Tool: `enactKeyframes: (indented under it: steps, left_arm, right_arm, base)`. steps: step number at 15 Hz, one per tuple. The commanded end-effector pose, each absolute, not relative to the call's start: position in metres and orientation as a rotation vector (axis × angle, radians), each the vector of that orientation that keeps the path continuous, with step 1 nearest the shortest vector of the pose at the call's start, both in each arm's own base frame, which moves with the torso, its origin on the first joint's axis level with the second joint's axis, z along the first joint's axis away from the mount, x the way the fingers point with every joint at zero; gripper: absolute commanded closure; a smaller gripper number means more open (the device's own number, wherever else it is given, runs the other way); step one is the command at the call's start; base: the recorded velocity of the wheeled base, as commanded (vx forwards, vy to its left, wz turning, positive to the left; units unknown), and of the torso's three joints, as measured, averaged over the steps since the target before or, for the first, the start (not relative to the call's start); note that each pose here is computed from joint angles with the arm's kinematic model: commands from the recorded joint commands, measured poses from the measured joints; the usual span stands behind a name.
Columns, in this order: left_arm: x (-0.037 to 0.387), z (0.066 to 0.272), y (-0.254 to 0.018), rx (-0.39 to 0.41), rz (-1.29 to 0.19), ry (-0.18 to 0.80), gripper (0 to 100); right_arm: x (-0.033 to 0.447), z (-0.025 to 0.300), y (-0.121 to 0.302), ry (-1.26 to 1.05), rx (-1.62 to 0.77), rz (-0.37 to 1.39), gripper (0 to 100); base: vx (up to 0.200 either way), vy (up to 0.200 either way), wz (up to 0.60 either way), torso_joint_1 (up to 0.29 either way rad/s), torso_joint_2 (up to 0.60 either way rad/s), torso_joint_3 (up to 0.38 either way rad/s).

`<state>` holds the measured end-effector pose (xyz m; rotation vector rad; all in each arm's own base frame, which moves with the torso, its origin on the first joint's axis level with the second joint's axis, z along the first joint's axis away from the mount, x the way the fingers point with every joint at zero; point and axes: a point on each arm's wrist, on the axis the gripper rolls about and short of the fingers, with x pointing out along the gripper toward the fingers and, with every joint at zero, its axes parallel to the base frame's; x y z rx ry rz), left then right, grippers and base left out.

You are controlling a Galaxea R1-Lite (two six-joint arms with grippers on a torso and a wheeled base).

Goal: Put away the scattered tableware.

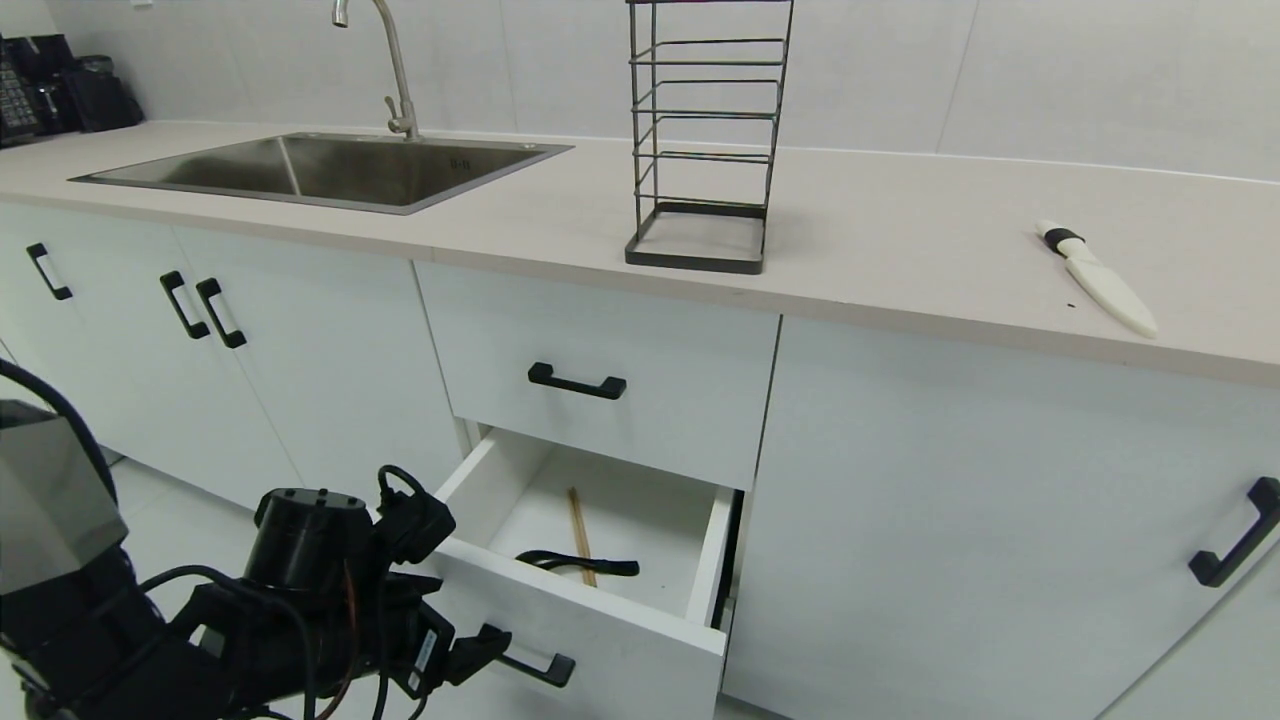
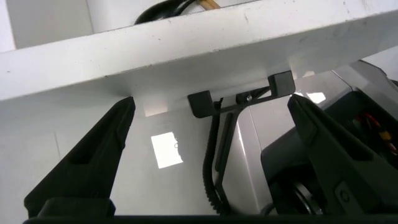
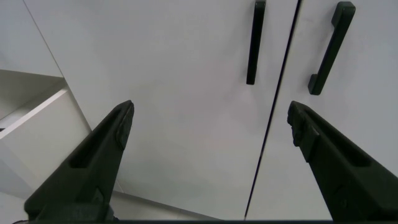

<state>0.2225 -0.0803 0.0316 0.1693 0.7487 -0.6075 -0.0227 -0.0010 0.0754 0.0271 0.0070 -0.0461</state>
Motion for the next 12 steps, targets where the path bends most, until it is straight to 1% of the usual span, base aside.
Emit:
enactKeyframes:
  steps: [1,5,12]
  left_arm:
    - [0.230,0.031,-0.083,0.169,-0.607,0.735,0]
    - [0.245,0.027,-0.088,0.168,-0.605,0.721,0]
    - [0.270,0.028,-0.097,0.168,-0.606,0.665,0]
  right_arm:
    - [-0.023,0.075,-0.001,0.009,0.027,-0.045,0]
    - [-0.023,0.075,-0.001,0.009,0.027,-0.046,0]
    - [-0.023,0.075,-0.001,0.009,0.027,-0.046,0]
  base:
    - [0.000,0.000,0.00,0.000,0.00,0.000]
    - [0.000,0.000,0.00,0.000,0.00,0.000]
    - [0.000,0.000,0.00,0.000,0.00,0.000]
